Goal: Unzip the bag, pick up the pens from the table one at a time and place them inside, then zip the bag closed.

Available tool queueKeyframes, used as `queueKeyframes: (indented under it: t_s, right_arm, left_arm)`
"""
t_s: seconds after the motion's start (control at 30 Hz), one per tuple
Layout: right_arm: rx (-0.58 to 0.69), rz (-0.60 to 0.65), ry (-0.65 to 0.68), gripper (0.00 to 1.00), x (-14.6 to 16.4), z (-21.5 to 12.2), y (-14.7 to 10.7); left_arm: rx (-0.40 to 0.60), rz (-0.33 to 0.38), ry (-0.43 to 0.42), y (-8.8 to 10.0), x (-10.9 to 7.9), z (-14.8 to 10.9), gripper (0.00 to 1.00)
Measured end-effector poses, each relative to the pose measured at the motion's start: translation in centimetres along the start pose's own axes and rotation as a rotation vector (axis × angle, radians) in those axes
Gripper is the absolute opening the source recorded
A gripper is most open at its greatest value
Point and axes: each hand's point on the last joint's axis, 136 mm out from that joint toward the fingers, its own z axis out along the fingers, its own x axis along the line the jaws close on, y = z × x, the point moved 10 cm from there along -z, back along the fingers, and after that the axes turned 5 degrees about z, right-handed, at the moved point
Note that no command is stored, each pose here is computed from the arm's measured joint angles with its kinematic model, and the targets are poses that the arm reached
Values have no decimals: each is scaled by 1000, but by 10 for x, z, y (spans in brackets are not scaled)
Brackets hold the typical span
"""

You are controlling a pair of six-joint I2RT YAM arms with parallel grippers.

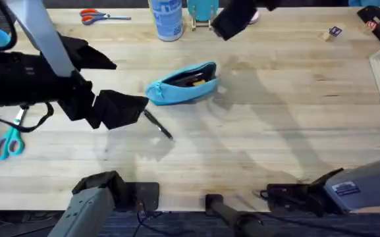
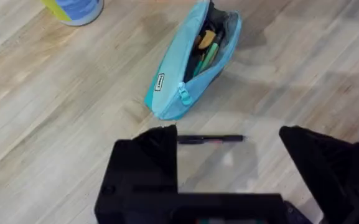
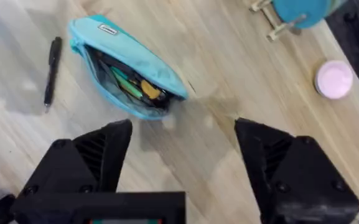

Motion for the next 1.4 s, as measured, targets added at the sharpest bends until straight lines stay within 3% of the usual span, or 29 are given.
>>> queueKeyframes:
  t_s: [0.3, 0.57, 1.03, 1.3, 1.4]
  right_arm:
    - [-51, 70, -68, 997, -6, -29, -45]
    - [-72, 152, -127, 997, -10, -36, -88]
    - [-72, 156, -128, 997, -7, -32, -97]
    - [-72, 156, -128, 997, -7, -32, -97]
    - [-72, 156, -128, 998, -7, -32, -97]
  left_arm:
    - [0, -73, 0, 0, 0, 0, 995]
    - [0, -240, 0, 0, 0, 0, 995]
    - [90, -791, 156, -8, 10, 1, 995]
    - [149, -1011, 149, -12, 24, 15, 995]
    - [191, -1133, 135, -16, 27, 21, 995]
